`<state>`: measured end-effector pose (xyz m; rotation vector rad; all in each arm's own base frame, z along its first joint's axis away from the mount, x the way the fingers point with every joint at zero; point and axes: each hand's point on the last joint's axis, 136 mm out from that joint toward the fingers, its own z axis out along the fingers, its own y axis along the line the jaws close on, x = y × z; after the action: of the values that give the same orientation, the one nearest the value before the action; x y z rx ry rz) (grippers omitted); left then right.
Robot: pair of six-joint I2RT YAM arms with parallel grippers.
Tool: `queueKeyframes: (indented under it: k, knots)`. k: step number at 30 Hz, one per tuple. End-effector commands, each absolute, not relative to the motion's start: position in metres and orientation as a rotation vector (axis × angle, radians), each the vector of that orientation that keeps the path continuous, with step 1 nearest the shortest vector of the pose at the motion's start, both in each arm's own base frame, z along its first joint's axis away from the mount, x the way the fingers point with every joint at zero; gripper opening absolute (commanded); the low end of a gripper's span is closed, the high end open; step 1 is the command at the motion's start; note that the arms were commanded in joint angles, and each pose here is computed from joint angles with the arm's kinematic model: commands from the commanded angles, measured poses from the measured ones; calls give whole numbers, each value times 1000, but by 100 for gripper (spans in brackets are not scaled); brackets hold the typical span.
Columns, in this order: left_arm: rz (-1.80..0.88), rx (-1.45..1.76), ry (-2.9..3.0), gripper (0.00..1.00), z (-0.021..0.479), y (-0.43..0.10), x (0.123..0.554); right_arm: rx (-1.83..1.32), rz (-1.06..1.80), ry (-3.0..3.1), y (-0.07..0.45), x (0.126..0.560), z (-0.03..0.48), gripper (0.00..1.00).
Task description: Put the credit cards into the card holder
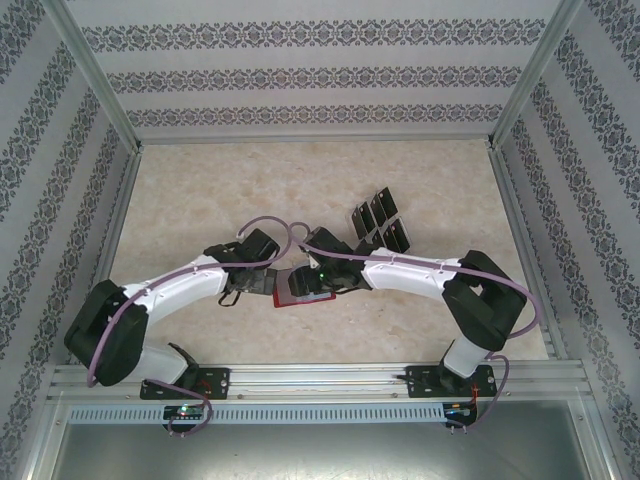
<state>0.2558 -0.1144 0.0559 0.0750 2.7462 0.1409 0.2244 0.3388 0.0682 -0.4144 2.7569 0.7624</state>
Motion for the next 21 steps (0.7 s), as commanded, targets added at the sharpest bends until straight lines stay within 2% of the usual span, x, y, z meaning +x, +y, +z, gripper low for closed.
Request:
queueKeyframes:
  k: [1,12,21]
  knots:
    - [196,28,2757,100,58,-97,248,-419,786,2753,348,224,74,60]
    - [154,-39,2751,100,66,-86,248,-403,793,2740,348,225,73,60]
    - [107,-33,2755,99,69,-94,251,-399,873,2666,354,228,94,61]
